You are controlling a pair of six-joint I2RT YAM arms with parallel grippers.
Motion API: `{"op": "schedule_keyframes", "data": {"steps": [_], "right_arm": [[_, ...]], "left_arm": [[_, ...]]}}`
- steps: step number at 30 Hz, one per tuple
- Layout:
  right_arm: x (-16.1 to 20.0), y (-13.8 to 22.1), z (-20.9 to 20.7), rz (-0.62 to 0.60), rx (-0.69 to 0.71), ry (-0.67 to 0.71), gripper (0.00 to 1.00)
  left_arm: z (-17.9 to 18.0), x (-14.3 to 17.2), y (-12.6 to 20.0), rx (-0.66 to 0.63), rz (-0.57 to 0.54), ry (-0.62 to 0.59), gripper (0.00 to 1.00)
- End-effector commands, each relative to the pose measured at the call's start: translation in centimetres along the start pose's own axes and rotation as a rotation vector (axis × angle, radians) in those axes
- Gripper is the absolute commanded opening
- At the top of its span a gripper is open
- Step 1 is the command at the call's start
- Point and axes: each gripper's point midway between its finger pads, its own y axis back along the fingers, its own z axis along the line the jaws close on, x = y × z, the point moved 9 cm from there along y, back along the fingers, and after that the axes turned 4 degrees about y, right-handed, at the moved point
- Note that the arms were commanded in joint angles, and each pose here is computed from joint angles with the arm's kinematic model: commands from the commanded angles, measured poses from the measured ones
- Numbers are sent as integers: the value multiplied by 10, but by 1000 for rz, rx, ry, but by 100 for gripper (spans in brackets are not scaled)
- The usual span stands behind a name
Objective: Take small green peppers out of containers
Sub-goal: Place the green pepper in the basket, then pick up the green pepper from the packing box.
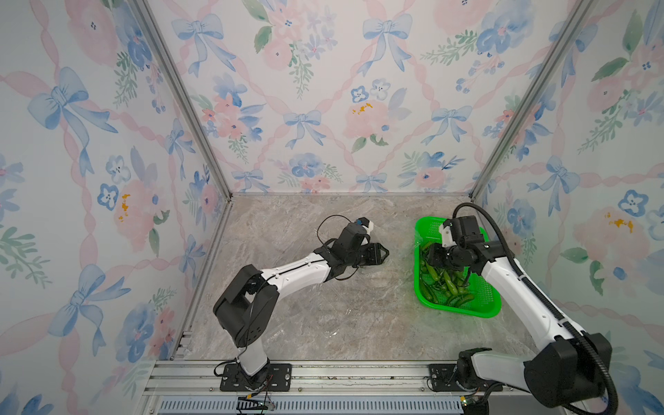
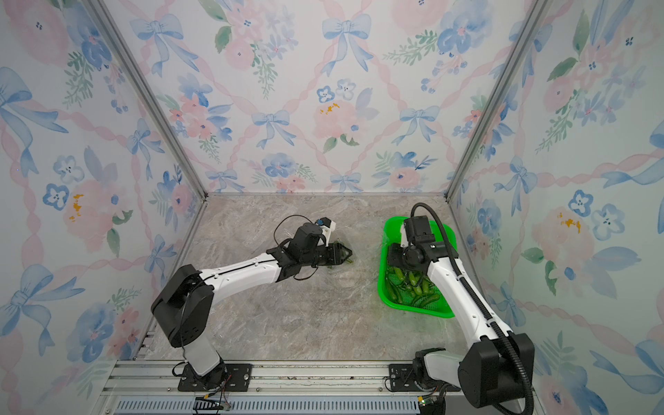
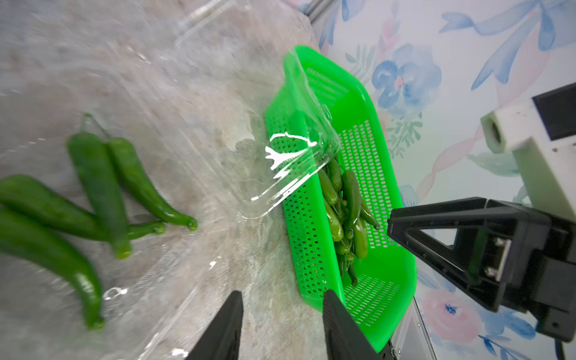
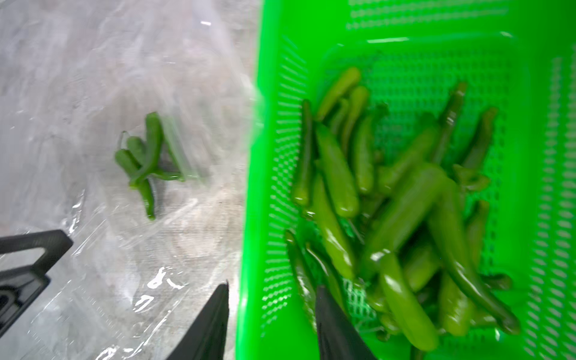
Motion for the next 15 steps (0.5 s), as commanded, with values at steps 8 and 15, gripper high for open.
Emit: {"op": "schedule_keyframes", "data": {"steps": [8,15], "right_arm": [[-51,-66,105,15,-31,159,38],[-64,-121,131,76,-8,154,37]], "left_arm": [[51,-7,56,-112,-110,61,46],[69,-3,72,-144,-130,92,47]]}}
